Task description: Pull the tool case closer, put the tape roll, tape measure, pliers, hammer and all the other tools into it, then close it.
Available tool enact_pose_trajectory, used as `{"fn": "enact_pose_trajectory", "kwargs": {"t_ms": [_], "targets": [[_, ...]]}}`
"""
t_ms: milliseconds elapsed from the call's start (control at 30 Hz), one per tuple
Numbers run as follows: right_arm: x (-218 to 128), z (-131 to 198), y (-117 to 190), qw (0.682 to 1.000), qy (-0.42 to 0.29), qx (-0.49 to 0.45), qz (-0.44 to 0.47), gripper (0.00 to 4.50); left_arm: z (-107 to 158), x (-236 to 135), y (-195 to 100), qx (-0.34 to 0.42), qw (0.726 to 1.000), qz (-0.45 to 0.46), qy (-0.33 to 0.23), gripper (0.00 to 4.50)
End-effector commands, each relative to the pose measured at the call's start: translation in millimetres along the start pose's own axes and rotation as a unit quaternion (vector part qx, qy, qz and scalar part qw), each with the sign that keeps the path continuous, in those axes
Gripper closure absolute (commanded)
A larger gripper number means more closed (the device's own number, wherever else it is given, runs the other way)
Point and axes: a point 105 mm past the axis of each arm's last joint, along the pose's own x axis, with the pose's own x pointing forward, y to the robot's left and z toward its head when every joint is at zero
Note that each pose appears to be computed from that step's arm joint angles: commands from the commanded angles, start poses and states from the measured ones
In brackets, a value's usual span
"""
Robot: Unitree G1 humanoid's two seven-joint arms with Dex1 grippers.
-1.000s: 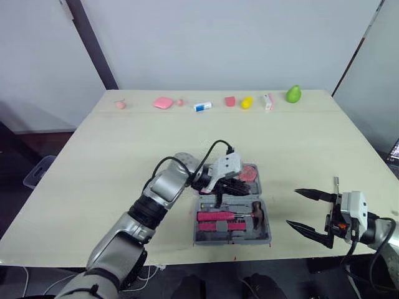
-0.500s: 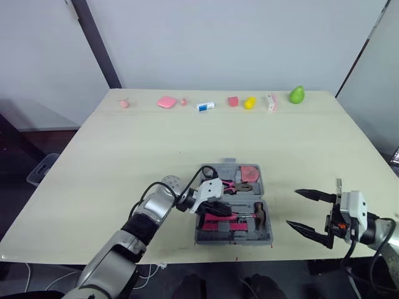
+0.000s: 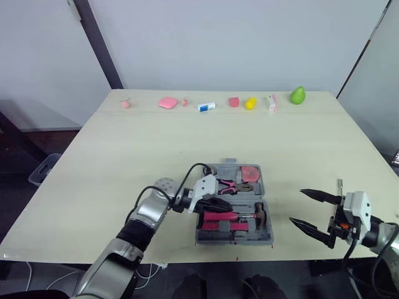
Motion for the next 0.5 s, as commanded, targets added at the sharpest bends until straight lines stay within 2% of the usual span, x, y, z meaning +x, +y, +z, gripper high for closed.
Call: {"fn": "enact_pose_trajectory", "kwargs": {"t_ms": [33,67,167,300,433,500], "targets": [[-22,-1,-12,0.996,0.002,0.008,-0.088,0.0,33,-51,12,0.003,0.992,0.102,-0.077,4.39],[-25,-4,-13,0.995,0.005,0.014,-0.101,0.0,30,-58,15,-0.012,0.989,0.13,-0.068,4.39],[-43,-16,-23,0.986,0.021,0.027,-0.161,0.0,28,-94,15,-0.063,0.967,0.22,-0.11,4.39],[-70,-28,-38,0.97,0.032,0.037,-0.24,0.0,6,-129,-1,-0.103,0.942,0.3,-0.112,4.39],[-86,-36,-41,0.958,0.027,0.055,-0.28,0.0,-12,-146,-18,-0.13,0.923,0.349,-0.101,3.35],[-97,-42,-40,0.951,0.03,0.068,-0.301,0.0,-26,-155,-28,-0.15,0.91,0.375,-0.09,2.38]]}}
